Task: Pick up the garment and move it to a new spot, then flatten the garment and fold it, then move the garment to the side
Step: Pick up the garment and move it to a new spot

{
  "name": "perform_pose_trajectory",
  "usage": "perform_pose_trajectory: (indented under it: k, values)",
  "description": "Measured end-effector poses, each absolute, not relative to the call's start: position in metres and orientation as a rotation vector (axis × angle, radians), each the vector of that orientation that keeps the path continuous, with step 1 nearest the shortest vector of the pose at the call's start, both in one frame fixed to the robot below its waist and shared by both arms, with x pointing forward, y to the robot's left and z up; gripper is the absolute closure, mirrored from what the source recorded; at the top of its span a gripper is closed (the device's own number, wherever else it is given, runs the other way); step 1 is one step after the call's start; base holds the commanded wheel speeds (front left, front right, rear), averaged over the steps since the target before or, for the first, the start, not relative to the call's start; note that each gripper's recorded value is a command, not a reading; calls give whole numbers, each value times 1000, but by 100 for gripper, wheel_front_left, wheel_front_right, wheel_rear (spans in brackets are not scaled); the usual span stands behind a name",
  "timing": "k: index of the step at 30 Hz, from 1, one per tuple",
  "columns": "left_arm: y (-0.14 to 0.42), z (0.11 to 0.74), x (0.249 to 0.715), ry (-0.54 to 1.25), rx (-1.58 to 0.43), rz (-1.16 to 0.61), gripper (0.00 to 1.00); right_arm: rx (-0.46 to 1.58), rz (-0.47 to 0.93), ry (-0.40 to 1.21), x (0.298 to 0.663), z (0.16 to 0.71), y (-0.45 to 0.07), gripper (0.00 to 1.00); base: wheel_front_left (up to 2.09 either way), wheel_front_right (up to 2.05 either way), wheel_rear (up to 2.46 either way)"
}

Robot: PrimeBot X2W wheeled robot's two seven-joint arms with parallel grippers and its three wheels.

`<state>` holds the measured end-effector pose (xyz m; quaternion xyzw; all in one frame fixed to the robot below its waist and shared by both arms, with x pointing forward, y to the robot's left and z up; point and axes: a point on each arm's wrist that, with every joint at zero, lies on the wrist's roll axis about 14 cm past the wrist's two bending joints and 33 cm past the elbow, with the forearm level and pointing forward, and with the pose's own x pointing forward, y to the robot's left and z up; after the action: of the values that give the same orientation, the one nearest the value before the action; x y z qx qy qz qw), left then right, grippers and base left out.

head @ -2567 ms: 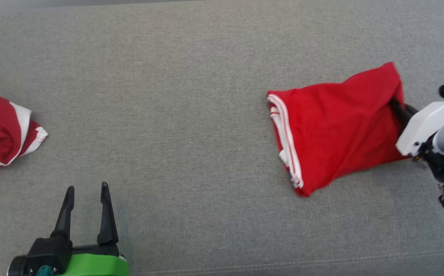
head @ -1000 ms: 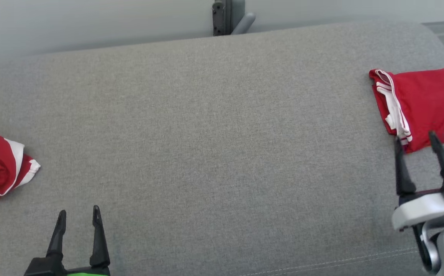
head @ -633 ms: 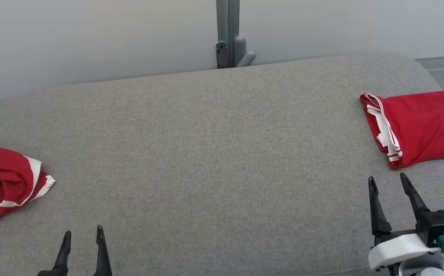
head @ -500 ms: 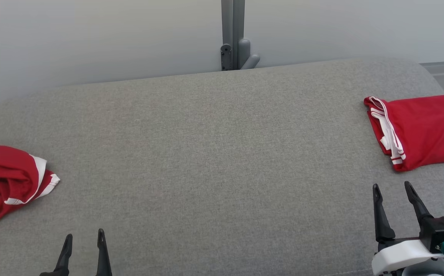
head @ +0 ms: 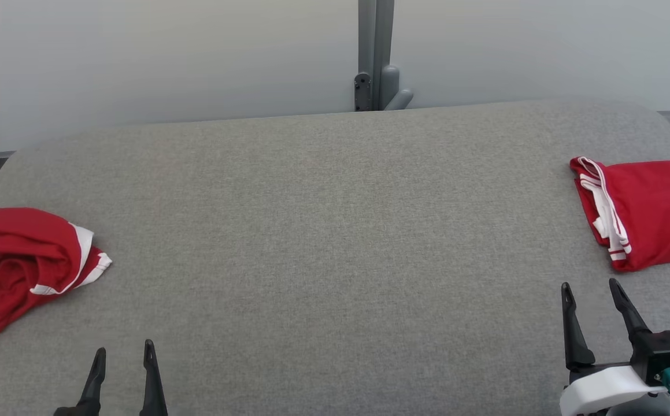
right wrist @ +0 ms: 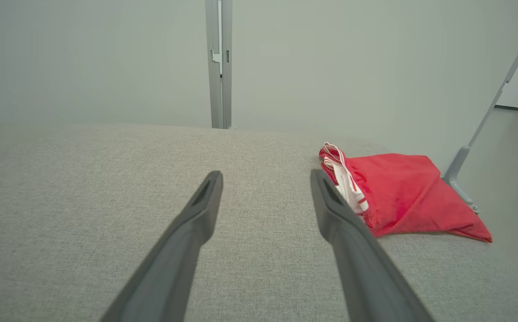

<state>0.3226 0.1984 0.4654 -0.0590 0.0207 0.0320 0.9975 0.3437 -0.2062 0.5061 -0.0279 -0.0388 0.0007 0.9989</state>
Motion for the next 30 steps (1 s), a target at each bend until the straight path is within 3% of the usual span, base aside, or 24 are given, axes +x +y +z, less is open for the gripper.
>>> perform_pose_trajectory:
  k: [8,23,30]
  values:
    - [226,473,305,11,-120,162,0,-52,111,-72,357,503,-171,0,0,0,0]
    - [286,473,230,-10,-125,428,0,-32,429,-69,386,501,-63,0,0,0,0]
    - [282,498,273,-81,-149,352,0,-72,461,-78,410,499,-60,0,0,0,0]
